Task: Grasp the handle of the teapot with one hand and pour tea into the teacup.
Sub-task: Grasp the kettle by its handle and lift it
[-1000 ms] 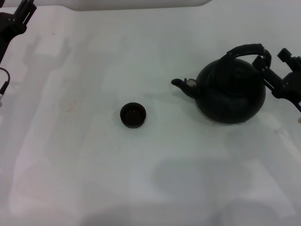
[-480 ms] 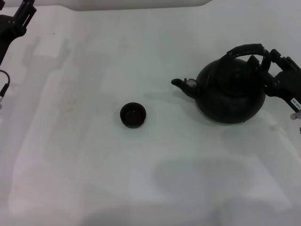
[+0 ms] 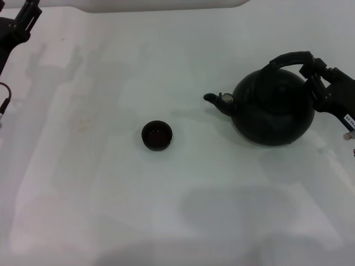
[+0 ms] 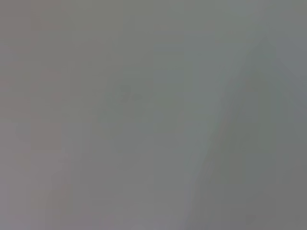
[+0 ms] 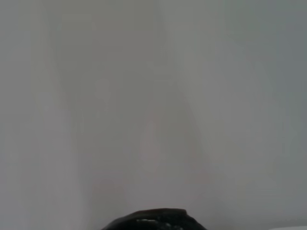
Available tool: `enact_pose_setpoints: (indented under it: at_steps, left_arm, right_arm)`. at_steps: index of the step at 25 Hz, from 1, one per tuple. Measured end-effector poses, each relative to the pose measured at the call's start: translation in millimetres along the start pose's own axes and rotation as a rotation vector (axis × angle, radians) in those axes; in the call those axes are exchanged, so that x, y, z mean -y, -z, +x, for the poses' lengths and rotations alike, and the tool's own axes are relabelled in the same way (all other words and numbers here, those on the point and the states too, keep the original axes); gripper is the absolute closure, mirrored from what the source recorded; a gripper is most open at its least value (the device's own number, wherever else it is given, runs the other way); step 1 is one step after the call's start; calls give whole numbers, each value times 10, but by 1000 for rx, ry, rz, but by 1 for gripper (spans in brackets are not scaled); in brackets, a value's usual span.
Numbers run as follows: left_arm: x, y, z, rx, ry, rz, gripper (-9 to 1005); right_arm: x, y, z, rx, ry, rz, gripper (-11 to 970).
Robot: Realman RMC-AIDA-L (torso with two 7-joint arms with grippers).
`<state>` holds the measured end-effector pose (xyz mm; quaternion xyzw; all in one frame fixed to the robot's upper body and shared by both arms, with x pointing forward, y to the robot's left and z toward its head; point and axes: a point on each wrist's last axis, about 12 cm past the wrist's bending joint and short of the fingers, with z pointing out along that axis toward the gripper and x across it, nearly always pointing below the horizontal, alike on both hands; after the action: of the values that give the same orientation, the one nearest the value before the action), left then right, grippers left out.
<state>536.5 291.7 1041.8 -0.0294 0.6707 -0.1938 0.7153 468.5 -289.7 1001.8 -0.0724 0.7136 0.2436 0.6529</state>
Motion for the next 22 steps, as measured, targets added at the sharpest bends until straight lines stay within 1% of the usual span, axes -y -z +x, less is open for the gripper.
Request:
enact_pose_setpoints:
  at_steps: [1, 12, 17, 22]
  left_arm:
    - [-3, 4, 1, 0, 1, -1, 135]
    - [-1, 22, 28, -12, 2, -2, 135]
    - [21, 24, 46, -20, 12, 8, 135]
    - [35, 23, 55, -25, 11, 15, 135]
  right_arm:
    - [-3, -1, 1, -1, 3, -2, 626]
    - [-32, -18, -25, 18, 10, -27, 749]
    - [-59, -103, -76, 35, 40, -61, 748]
    - [-125, -324, -157, 46, 103, -123, 755]
